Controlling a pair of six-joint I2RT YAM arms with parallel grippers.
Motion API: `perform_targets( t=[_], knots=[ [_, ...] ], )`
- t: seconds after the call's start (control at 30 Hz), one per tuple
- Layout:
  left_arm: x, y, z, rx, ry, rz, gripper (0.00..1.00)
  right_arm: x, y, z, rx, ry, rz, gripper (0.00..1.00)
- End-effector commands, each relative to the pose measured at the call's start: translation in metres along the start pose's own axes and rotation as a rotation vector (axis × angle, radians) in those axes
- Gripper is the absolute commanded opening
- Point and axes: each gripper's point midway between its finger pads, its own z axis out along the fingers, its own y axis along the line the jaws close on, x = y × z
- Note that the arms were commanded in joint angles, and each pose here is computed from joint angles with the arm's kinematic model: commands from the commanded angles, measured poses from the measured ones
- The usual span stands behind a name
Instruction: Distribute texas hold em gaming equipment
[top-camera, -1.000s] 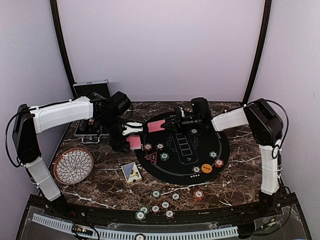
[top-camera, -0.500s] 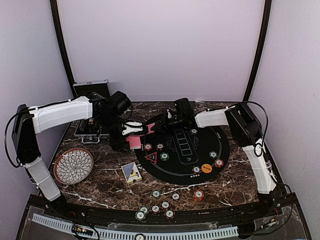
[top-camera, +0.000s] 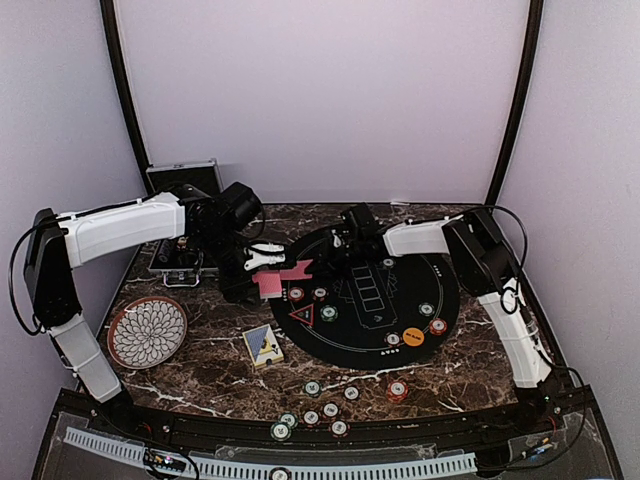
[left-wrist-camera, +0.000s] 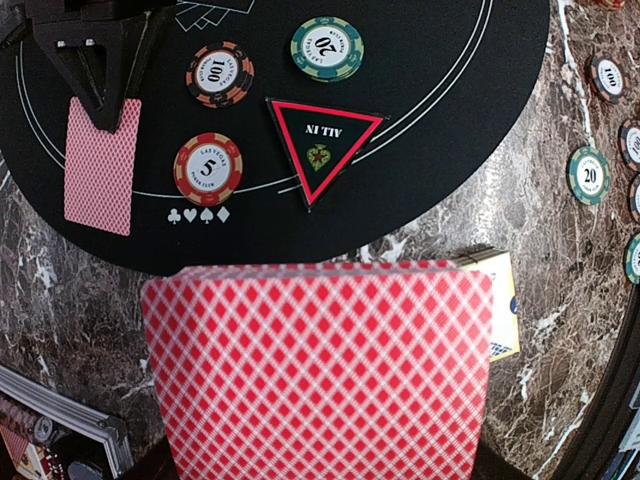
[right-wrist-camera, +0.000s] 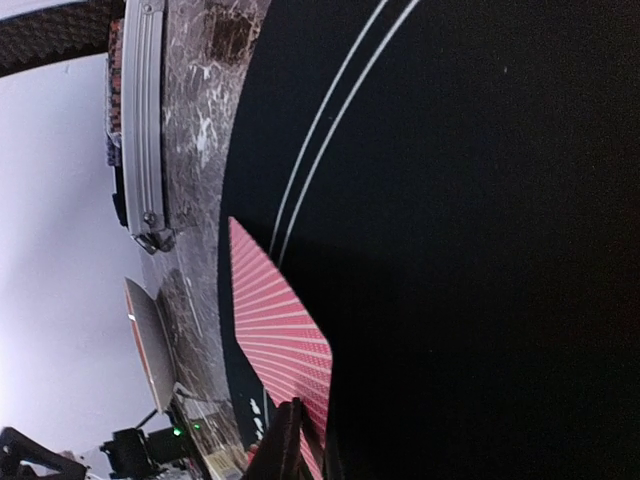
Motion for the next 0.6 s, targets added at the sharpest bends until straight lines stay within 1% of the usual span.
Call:
perform_targets(
  t=[0.0,0.2,0.37,0.5,0.57],
  knots=[
    [-0.003,-0.002,-0.016,-0.001,-0.033,-0.007,0.00,0.002,0.000,-0.002,0.043,-0.007,-0.047,0.20],
    [-0.003,-0.003,-0.016,0.002,-0.032,-0.010,0.00,0.000,0.006,-0.015,0.080,-0.020,-0.093,0.42],
    [-0.004,-0.002,-0.017,0.000,-0.034,-0.012,0.00,-0.007,0.019,-0.044,0.115,-0.080,-0.141,0.58],
    [-0.006,-0.001,-0.018,-0.005,-0.039,-0.010,0.00,-0.003,0.032,-0.065,0.101,-0.113,-0.177,0.67],
    [-0.008,0.000,-0.020,-0.006,-0.045,-0.010,0.00,0.004,0.039,-0.073,0.073,-0.120,-0.181,0.70]
  ],
)
